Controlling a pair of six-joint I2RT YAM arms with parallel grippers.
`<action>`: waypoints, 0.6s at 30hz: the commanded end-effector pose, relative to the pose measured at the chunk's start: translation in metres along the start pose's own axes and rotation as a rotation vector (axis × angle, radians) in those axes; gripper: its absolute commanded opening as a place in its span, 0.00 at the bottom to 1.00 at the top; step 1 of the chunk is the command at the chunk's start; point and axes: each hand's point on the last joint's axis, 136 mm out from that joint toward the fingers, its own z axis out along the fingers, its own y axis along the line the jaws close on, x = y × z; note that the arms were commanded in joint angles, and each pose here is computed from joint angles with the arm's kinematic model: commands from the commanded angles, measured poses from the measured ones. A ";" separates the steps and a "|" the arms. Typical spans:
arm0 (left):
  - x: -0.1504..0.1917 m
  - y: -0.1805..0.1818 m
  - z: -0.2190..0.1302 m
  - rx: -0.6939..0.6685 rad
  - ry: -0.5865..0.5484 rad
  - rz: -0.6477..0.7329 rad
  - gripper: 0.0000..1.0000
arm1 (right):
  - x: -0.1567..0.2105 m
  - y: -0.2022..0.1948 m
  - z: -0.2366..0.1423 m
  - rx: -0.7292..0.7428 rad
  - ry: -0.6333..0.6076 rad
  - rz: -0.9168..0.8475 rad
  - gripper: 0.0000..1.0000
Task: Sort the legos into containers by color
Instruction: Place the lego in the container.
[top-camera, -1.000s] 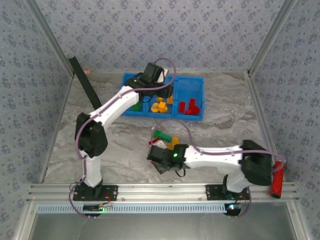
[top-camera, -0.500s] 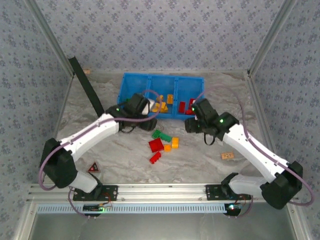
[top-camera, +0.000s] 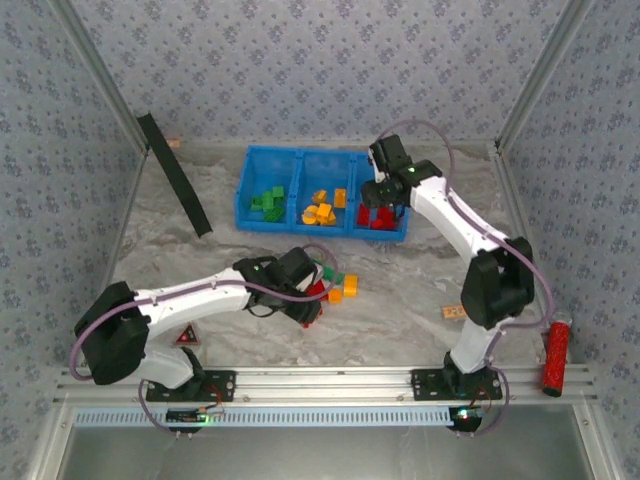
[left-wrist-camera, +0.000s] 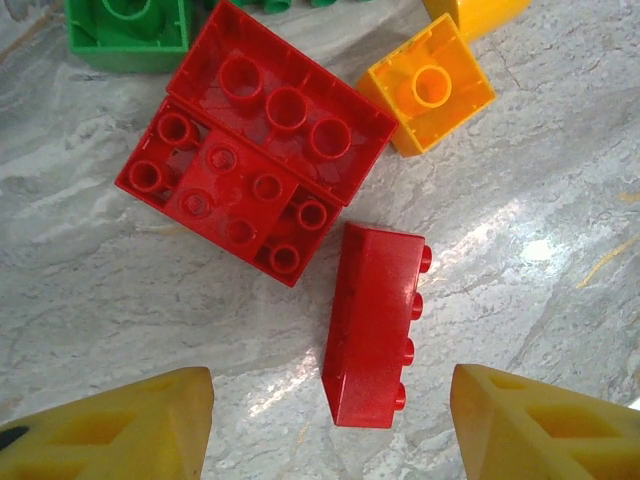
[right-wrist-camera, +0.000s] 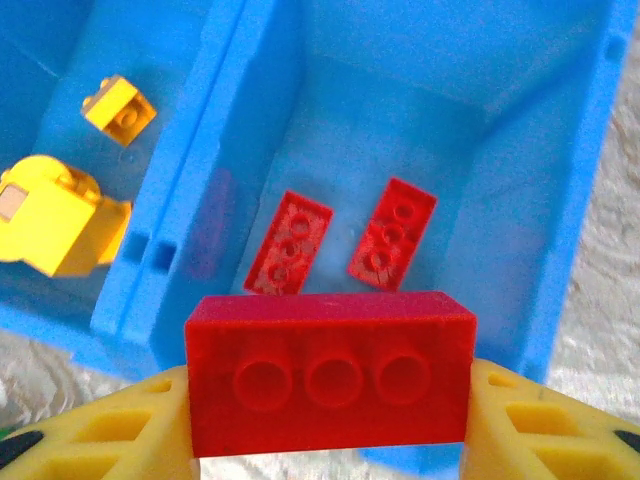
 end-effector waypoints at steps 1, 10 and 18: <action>-0.003 -0.013 0.001 0.052 -0.024 -0.026 0.64 | -0.017 -0.005 0.015 0.018 0.001 -0.049 0.53; 0.007 -0.022 0.015 0.052 0.010 -0.002 0.64 | -0.016 -0.025 0.072 0.058 0.096 -0.060 0.53; 0.016 -0.019 0.024 0.023 0.045 0.019 0.64 | -0.020 -0.026 0.097 0.084 0.125 -0.115 0.56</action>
